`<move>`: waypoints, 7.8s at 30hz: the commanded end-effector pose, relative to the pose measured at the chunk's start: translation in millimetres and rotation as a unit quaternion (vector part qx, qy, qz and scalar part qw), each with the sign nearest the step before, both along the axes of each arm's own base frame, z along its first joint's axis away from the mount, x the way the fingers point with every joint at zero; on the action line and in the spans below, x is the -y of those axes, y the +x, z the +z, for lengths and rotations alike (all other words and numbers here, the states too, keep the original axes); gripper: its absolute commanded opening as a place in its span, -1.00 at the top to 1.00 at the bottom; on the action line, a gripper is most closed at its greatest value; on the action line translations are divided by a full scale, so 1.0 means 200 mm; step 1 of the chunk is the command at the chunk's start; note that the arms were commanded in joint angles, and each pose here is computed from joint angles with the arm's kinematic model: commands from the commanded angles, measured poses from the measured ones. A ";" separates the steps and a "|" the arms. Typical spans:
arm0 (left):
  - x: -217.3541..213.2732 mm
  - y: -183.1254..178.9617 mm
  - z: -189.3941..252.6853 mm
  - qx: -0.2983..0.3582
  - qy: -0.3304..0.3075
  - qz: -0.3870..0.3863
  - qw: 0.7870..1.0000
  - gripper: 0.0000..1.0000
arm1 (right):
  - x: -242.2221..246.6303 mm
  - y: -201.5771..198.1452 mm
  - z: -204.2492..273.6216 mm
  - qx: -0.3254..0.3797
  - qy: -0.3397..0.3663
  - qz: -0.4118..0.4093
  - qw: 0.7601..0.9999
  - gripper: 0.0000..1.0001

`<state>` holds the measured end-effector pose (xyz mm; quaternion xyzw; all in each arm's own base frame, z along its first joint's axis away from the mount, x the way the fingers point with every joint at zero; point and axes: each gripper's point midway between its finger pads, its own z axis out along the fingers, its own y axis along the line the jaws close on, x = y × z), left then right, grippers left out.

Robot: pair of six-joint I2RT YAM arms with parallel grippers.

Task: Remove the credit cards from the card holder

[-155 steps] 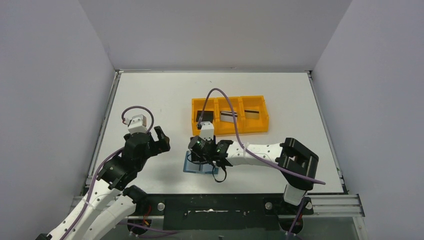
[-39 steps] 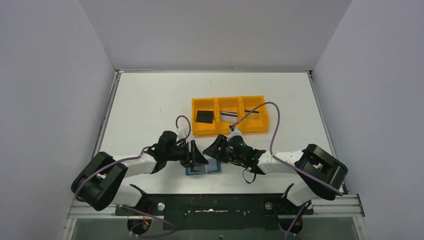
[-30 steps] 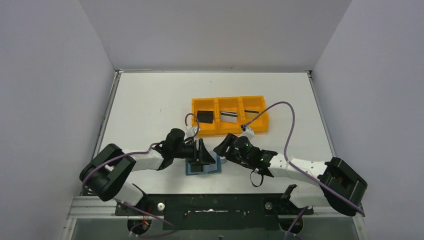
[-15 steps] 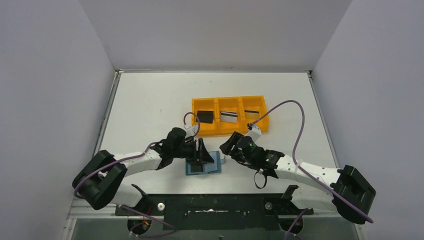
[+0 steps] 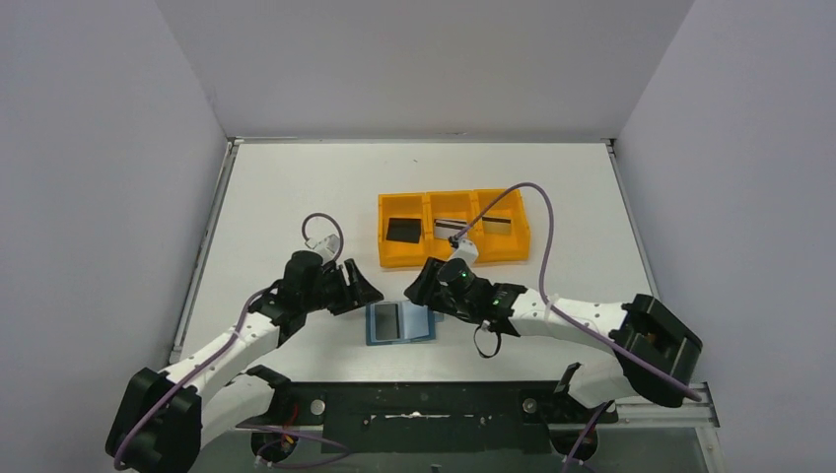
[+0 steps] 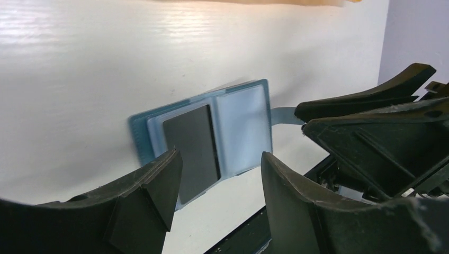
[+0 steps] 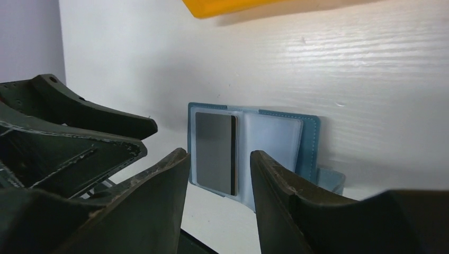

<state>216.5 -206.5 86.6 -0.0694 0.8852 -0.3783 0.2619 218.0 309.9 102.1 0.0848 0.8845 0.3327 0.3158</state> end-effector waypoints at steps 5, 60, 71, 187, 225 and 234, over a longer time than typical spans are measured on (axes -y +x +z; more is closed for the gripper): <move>0.00 -0.08 0.02 -0.004 -0.027 -0.028 0.999 -0.12 | -0.24 -0.12 -0.09 -0.015 -0.035 0.071 0.997 0.23; 0.02 -0.19 -0.29 -0.095 0.084 -0.059 0.990 0.35 | -0.25 -0.13 -0.34 -0.093 -0.052 0.080 0.991 0.56; 0.00 -0.23 -0.34 -0.107 0.088 -0.051 0.989 0.68 | -0.30 -0.14 -0.31 -0.090 -0.001 0.095 0.991 0.69; 0.20 -0.05 -0.09 -0.040 0.062 -0.061 0.995 0.31 | -0.14 -0.10 -0.33 -0.101 -0.030 0.048 0.993 0.47; -0.04 -0.27 -0.53 -0.142 0.174 -0.017 0.974 1.00 | -0.19 -0.10 -0.16 -0.047 0.050 0.074 0.995 1.00; -0.05 -0.26 -0.54 -0.140 0.181 -0.014 0.973 1.00 | -0.09 -0.10 -0.20 -0.058 0.038 0.043 0.997 1.00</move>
